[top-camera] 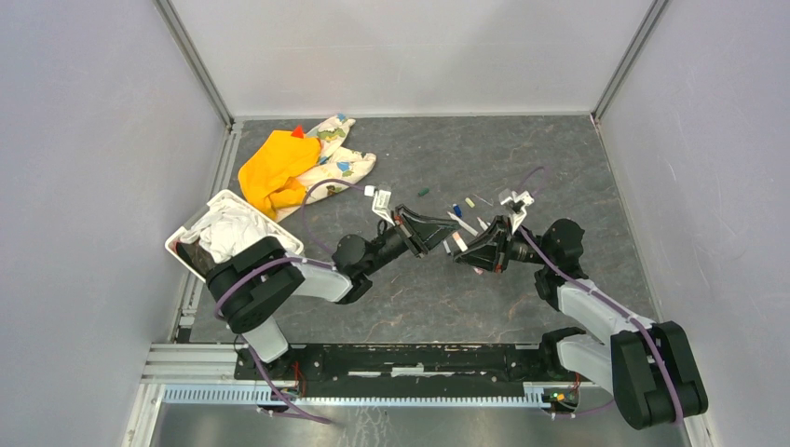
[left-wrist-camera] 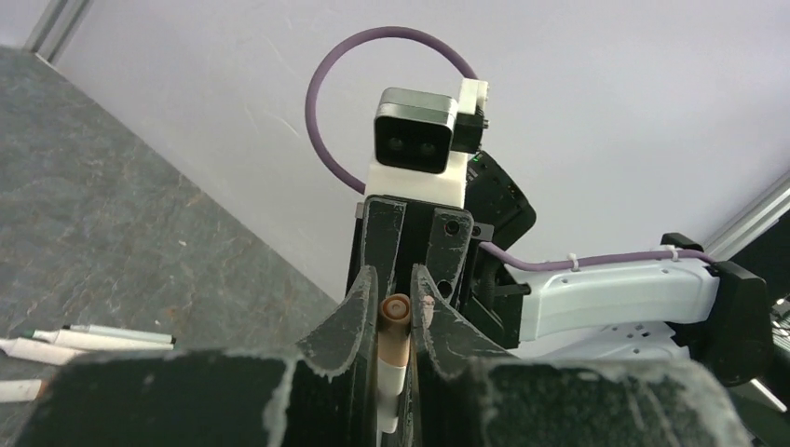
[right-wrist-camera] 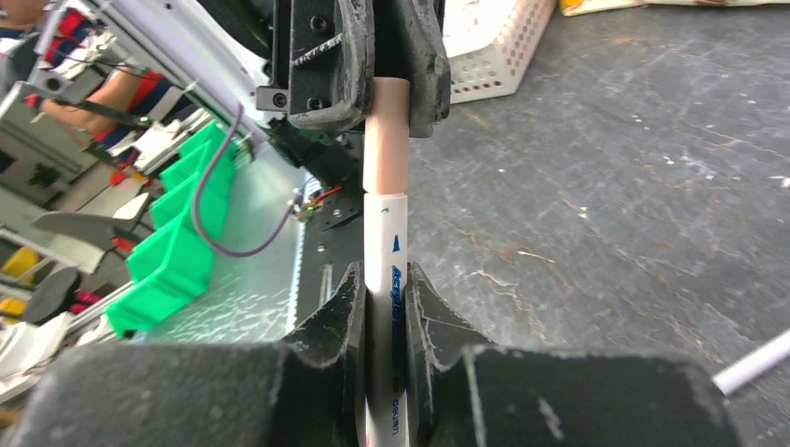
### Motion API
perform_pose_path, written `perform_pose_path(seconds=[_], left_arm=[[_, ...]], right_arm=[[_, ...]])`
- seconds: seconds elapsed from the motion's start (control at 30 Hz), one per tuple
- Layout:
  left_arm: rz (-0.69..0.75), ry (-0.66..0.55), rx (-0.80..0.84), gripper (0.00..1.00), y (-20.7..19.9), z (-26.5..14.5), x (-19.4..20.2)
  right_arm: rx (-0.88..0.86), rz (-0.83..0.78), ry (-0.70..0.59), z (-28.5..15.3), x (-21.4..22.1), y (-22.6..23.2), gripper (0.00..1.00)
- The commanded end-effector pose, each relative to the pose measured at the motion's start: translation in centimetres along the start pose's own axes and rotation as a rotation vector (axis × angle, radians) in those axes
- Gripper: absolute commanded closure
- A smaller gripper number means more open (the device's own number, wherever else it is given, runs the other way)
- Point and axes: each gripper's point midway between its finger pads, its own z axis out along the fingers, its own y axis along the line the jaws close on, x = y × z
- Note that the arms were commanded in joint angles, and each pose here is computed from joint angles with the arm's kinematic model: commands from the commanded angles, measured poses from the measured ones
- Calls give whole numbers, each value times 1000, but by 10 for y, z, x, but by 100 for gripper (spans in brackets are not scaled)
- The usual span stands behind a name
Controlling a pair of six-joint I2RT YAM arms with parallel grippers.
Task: Insert the pens into the pen caps
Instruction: Press the pen cap onto the pen.
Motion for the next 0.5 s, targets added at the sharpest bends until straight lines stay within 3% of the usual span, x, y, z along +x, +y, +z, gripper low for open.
perform_pose_path(seconds=[0.0, 0.13, 0.2, 0.3, 0.37, 0.47], left_arm=[[36, 150, 221, 98, -58, -6, 38], [133, 149, 126, 98, -60, 6, 46], [176, 150, -10, 98, -44, 5, 51], [206, 201, -159, 98, -27, -11, 71], [184, 245, -161, 98, -29, -20, 85], [171, 310, -1, 98, -57, -32, 108]], right_arm=[[-92, -181, -77, 16, -71, 33, 100], [-110, -207, -129, 26, -104, 48, 100], [-94, -260, -137, 32, -117, 48, 100], [99, -362, -11, 36, -121, 9, 100], [102, -400, -25, 38, -132, 12, 100], [-107, -380, -151, 40, -146, 60, 100]])
